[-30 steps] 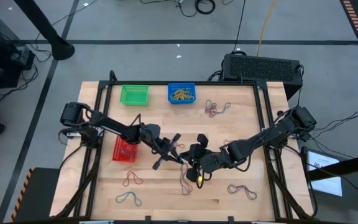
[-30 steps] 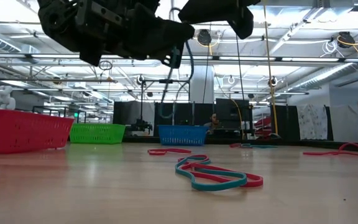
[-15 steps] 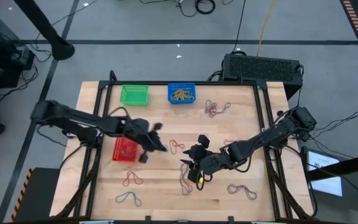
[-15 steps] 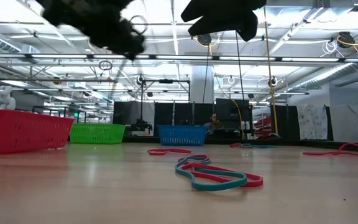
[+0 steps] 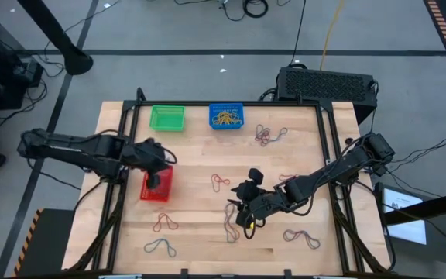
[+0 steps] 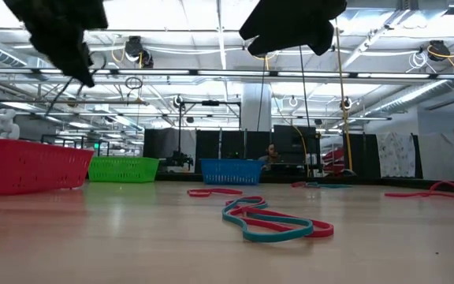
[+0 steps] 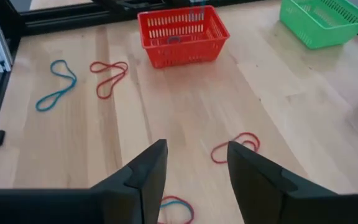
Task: Sort rubber bands into baskets
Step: Put the blue rubber band into the red bin
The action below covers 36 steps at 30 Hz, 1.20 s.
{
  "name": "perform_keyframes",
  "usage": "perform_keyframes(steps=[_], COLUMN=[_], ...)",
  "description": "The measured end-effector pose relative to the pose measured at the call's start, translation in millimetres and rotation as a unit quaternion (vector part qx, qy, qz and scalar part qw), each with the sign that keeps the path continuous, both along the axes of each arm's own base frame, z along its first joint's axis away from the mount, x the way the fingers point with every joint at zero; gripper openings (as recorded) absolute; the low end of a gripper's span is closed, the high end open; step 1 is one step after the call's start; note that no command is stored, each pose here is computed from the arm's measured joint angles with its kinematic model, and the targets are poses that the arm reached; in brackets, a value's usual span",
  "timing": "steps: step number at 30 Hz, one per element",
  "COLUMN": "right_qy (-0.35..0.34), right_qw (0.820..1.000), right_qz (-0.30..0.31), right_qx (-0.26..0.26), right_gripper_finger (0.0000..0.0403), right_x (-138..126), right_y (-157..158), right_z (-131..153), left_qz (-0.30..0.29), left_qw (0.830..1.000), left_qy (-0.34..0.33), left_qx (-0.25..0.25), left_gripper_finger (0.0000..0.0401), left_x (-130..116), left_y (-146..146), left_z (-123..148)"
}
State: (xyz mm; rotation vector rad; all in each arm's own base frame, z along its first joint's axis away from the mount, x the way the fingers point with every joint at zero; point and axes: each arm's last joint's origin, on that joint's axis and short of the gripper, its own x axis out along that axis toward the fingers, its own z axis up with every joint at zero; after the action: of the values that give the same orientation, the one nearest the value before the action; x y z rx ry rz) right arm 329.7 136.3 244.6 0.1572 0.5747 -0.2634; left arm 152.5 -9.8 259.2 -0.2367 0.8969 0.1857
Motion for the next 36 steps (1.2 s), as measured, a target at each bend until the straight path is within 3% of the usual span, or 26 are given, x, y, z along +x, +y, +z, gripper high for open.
perform_keyframes(steps=[4, 8, 22, 36], right_qy=[0.0, 0.011, 0.031, 0.04], right_qw=[1.0, 1.0, 0.999, 0.999], right_qz=[0.003, 0.005, -0.007, -0.007], right_qx=[0.001, 0.001, 0.013, 0.008], right_gripper_finger=[0.016, 0.016, 0.016, 0.016], right_x=[-0.9, -3.8, -9.5, -10.7], right_y=[2.2, 4.7, 8.2, 7.6], right_z=[0.0, -1.9, -6.1, -7.4], left_qz=[0.058, 0.079, 0.063, -0.034], left_qw=[0.997, 0.993, 0.987, 0.983], left_qy=[0.044, 0.082, 0.129, 0.174], left_qx=[-0.022, -0.038, -0.074, -0.046], left_gripper_finger=[0.0, 0.0, 0.0003, 0.0125], left_x=[-4.1, -5.4, 4.2, 15.1], left_y=[1.1, 0.7, -2.8, -5.3], left_z=[-19.1, -38.6, -53.9, -67.2])
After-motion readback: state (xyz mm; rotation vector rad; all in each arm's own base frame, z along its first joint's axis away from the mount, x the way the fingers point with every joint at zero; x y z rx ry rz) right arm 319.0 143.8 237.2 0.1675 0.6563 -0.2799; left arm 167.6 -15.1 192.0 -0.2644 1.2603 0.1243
